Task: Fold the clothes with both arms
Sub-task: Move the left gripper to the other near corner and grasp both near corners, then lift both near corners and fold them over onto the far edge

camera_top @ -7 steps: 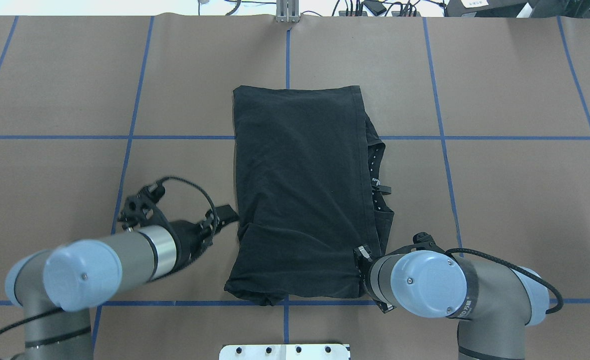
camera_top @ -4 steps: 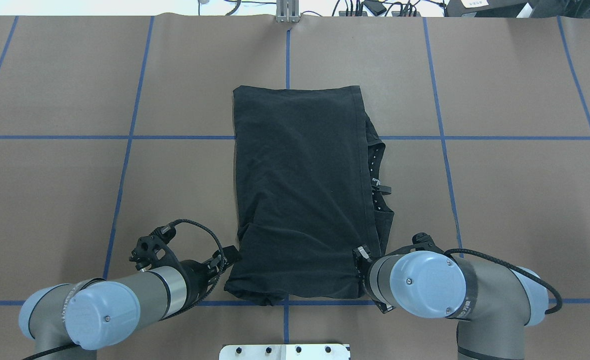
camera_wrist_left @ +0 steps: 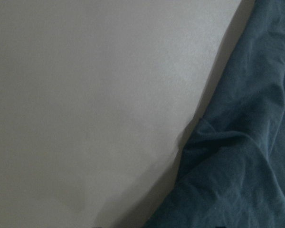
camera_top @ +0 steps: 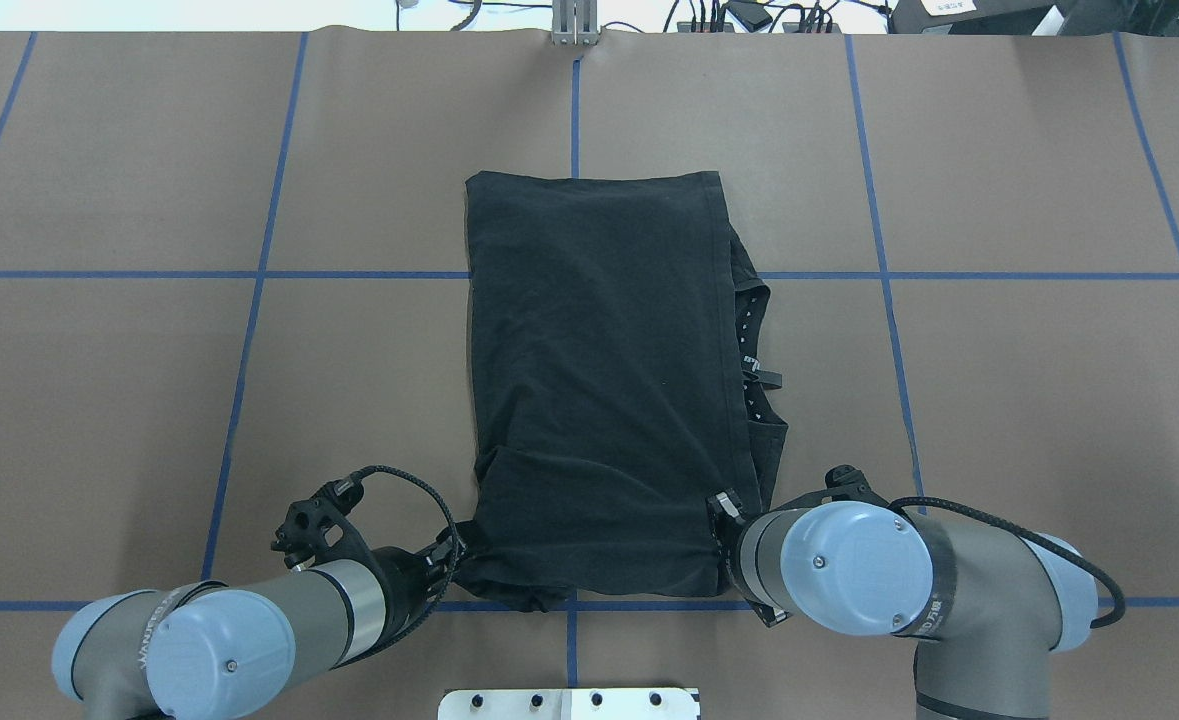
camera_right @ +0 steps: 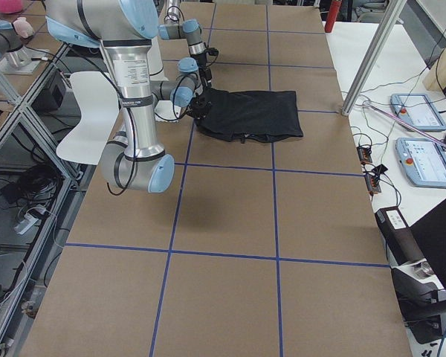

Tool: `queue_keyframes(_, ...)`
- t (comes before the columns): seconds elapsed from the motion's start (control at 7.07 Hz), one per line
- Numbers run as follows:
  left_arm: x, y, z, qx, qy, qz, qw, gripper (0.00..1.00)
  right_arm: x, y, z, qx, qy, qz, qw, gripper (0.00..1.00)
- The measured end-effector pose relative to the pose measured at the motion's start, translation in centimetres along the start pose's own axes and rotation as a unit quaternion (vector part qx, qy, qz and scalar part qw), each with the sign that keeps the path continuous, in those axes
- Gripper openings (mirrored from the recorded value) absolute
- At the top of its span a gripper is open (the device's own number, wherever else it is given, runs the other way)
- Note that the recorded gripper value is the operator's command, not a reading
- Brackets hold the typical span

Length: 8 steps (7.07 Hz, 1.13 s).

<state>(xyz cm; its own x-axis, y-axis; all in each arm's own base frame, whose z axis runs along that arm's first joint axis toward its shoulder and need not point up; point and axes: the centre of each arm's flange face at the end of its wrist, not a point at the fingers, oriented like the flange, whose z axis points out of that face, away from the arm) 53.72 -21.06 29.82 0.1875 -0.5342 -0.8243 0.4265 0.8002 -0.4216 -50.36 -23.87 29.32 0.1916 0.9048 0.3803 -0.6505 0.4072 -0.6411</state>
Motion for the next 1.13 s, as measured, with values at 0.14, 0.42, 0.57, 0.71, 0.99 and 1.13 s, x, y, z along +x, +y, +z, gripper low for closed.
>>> queue_keyframes(0.14,-0.4,0.7,0.2,-0.005,-0.004,-0.005,1.0000,0.01,0.0,0.0,-0.1,-0.001,-0.001,0.000,1.0000,0.00)
queue_keyframes(0.42,-0.4,1.2,0.0,-0.010,-0.003,-0.010,0.9999,0.00,-0.1,0.0,-0.4,-0.002,-0.002,-0.001,1.0000,0.00)
queue_keyframes(0.57,0.1,1.3,-0.6,-0.014,0.003,-0.012,0.9998,0.00,0.0,-0.1,-0.4,-0.002,-0.002,-0.001,1.0000,0.00)
queue_keyframes(0.71,0.8,1.3,-1.6,-0.018,0.013,-0.015,0.9996,0.00,0.1,-0.2,-0.4,-0.001,-0.001,-0.002,1.0000,0.00)
queue_keyframes(0.99,2.0,1.1,-4.0,-0.028,0.033,-0.020,0.9989,0.00,0.2,-0.5,-0.8,-0.002,-0.002,-0.003,1.0000,0.00)
queue_keyframes(1.13,2.3,1.1,-5.4,-0.034,0.042,-0.022,0.9983,0.00,0.5,-0.9,-1.5,-0.006,-0.004,-0.002,1.0000,0.00)
